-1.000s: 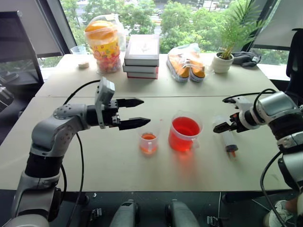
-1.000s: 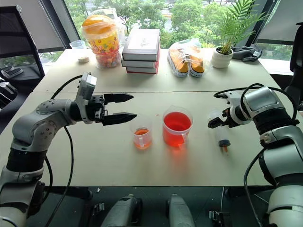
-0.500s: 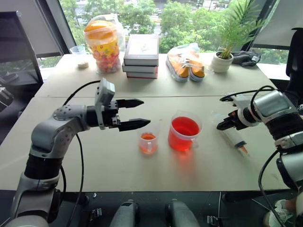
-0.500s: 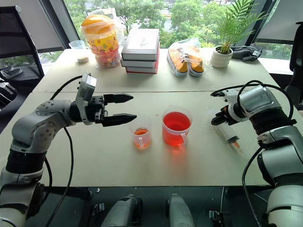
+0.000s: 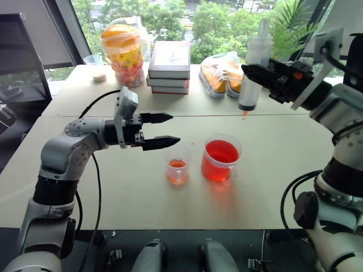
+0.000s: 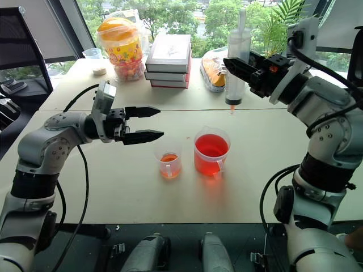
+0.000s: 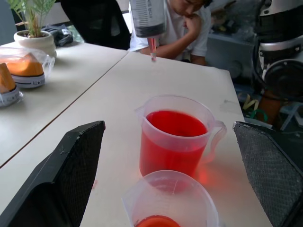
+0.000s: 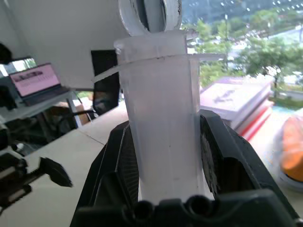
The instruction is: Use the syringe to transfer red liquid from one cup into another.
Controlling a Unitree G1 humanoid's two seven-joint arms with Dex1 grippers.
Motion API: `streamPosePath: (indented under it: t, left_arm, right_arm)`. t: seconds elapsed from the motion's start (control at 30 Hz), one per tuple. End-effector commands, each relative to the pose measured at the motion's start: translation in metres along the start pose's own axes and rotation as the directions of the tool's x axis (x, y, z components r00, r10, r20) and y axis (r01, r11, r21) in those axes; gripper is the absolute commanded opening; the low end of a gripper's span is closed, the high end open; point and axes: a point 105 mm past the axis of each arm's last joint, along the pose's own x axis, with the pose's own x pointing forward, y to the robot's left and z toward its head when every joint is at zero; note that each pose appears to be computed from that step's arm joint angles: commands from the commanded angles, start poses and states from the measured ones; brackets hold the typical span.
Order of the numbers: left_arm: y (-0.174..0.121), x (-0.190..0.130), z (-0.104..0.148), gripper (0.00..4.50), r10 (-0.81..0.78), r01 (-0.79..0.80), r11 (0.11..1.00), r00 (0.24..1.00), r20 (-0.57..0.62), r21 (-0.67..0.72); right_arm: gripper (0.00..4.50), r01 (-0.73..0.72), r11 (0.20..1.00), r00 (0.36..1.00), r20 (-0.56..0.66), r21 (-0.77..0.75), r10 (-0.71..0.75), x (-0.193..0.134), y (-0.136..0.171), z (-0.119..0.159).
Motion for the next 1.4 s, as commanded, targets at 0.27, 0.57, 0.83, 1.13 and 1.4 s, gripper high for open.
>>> streamPosePath:
  t: [0.27,0.57,0.83,1.13,1.4]
  left_arm:
    - [0.000,0.002,0.013,4.50,-0.034,0.034,0.999,0.999,-0.002,0.036]
    - [0.004,0.009,0.026,4.50,-0.028,0.026,0.998,0.999,0.031,0.059]
    - [0.001,0.035,0.049,4.50,-0.108,0.102,0.992,0.989,0.102,0.069]
    - [-0.012,0.068,0.064,4.50,-0.280,0.278,0.960,0.949,0.147,0.037]
    - [-0.024,0.089,0.062,4.50,-0.366,0.363,0.931,0.924,0.108,0.046]
  right_arm:
    - [1.40,0.018,1.000,0.995,0.099,-0.019,-0.016,-0.014,0.029,-0.038]
    - [1.40,0.055,0.998,0.998,0.019,-0.036,-0.055,-0.026,0.038,-0.092]
    - [1.40,0.049,0.997,0.999,0.013,-0.055,-0.048,-0.025,0.039,-0.097]
    - [1.40,0.039,0.997,0.999,-0.008,-0.065,-0.040,-0.026,0.039,-0.101]
    - [1.40,0.043,0.996,0.999,-0.011,-0.073,-0.044,-0.025,0.038,-0.100]
